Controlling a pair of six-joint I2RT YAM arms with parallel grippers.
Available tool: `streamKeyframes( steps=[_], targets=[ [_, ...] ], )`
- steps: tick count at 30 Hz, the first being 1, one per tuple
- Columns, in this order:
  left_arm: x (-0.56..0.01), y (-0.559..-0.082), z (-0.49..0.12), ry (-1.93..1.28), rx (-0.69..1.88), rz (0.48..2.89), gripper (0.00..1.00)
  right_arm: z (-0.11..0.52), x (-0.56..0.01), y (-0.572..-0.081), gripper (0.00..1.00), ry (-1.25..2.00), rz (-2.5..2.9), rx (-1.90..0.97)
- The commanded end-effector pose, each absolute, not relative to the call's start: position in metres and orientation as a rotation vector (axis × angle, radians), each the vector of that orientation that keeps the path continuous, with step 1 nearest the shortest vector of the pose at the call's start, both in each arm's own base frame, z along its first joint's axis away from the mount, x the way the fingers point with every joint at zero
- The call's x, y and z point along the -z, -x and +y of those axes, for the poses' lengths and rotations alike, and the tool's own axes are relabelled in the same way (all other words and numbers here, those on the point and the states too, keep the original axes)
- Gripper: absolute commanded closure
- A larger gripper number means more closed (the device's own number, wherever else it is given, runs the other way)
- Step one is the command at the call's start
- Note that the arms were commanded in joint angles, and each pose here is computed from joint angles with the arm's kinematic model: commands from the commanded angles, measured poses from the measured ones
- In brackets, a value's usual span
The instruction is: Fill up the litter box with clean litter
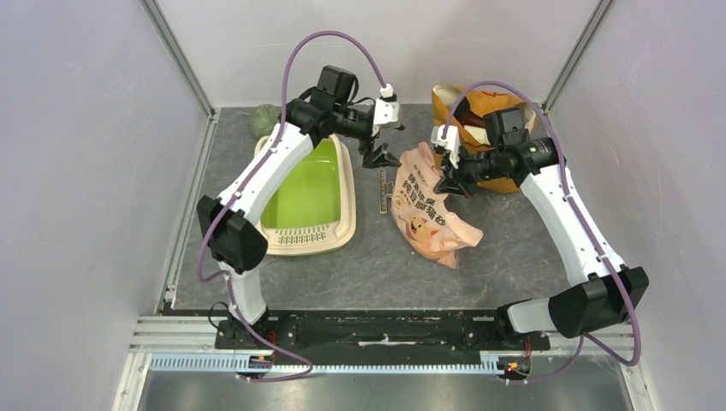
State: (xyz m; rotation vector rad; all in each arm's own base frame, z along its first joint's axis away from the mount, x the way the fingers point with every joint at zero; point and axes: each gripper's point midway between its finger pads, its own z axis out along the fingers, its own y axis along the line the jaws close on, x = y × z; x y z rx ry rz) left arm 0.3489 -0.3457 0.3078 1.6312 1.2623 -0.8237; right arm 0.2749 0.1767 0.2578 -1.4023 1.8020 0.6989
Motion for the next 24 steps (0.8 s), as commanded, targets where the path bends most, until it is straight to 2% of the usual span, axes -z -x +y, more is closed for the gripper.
streamKeyframes(
  steps=[1,12,14,16,20,22,23,24],
  targets=[
    [-0.337,-0.343,-0.381,-1.718,0.800,0.806,0.02,0.196,-0.333,-0.274,1.00,1.467,1.379,-0.614],
    [-0.290,-0.310,-0.425,-1.831,0.876,0.696,0.01,0.192,-0.332,-0.278,1.00,1.504,1.321,-0.524],
    [-0.282,-0.304,-0.429,-1.851,0.881,0.703,0.04,0.191,-0.333,-0.276,1.00,1.506,1.317,-0.516],
    [-0.274,-0.302,-0.427,-1.870,0.886,0.724,0.15,0.190,-0.333,-0.274,1.00,1.504,1.315,-0.512],
    [-0.253,-0.298,-0.414,-1.911,0.887,0.797,0.48,0.186,-0.333,-0.271,1.00,1.485,1.304,-0.469],
    [-0.248,-0.292,-0.408,-1.927,0.881,0.799,0.70,0.183,-0.332,-0.273,1.00,1.452,1.314,-0.436],
    [-0.246,-0.290,-0.405,-1.936,0.866,0.790,0.88,0.181,-0.333,-0.275,1.00,1.429,1.328,-0.430],
    [-0.245,-0.289,-0.402,-1.940,0.850,0.793,0.97,0.180,-0.334,-0.277,0.99,1.402,1.356,-0.428]
  ],
)
